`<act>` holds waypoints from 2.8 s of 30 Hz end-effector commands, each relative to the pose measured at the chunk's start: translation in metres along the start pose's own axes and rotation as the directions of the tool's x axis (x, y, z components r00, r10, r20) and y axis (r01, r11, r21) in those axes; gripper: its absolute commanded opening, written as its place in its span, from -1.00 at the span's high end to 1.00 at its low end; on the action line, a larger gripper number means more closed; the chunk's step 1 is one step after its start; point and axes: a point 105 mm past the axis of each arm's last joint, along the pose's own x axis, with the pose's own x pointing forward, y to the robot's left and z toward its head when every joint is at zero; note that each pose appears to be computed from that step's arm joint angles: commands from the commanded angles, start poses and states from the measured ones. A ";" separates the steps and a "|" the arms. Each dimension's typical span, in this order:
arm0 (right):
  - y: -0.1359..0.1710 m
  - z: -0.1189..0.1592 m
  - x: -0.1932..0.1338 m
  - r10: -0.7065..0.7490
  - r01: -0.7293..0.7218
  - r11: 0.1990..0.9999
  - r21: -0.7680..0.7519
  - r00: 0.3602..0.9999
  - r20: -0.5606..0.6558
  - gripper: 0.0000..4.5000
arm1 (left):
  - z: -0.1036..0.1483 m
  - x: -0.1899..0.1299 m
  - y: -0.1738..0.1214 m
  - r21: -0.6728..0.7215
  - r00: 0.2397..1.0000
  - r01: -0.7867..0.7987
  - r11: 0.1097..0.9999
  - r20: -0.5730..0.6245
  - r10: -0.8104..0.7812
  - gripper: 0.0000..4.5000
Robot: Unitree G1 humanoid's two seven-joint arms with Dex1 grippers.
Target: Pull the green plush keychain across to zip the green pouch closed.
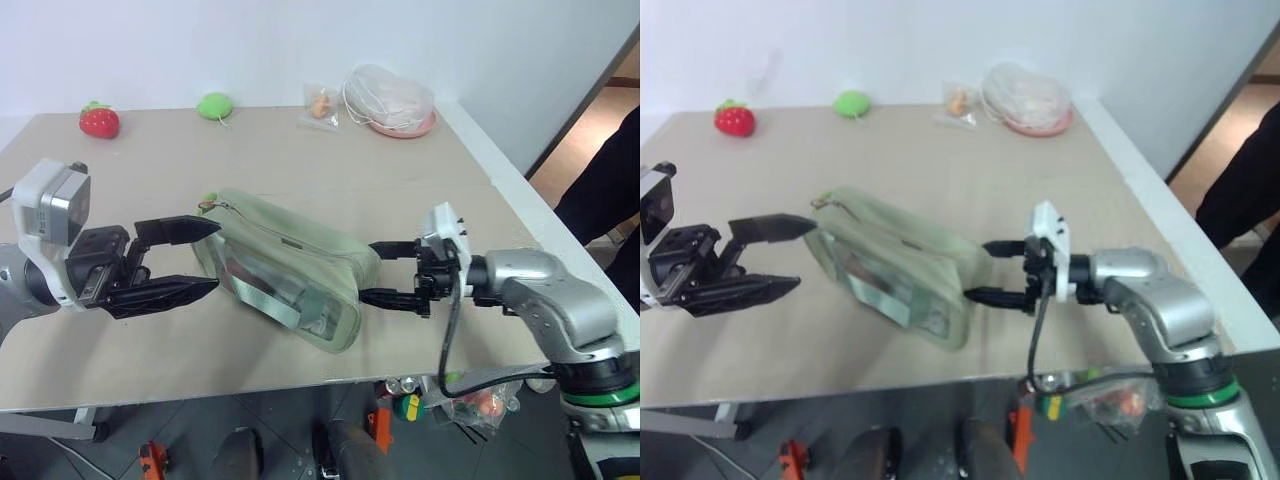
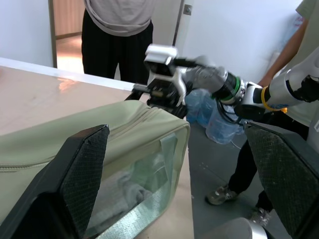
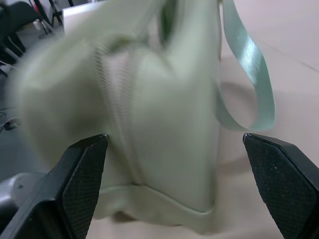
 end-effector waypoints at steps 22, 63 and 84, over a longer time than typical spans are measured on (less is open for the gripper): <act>-0.011 0.048 0.029 0.385 -0.388 0.852 -0.351 0.919 -0.083 0.98 | 0.035 -0.087 0.021 -0.118 0.869 -0.377 0.919 0.297 0.395 -1.00; -0.043 0.040 0.093 0.337 -0.348 0.813 -0.467 0.935 -0.109 0.84 | 0.033 -0.104 0.017 -0.223 0.799 -0.486 0.845 0.277 0.533 -1.00; -0.041 0.029 0.085 0.340 -0.346 0.865 -0.363 0.937 -0.082 0.84 | 0.030 -0.109 0.019 -0.223 0.779 -0.500 0.837 0.308 0.547 -1.00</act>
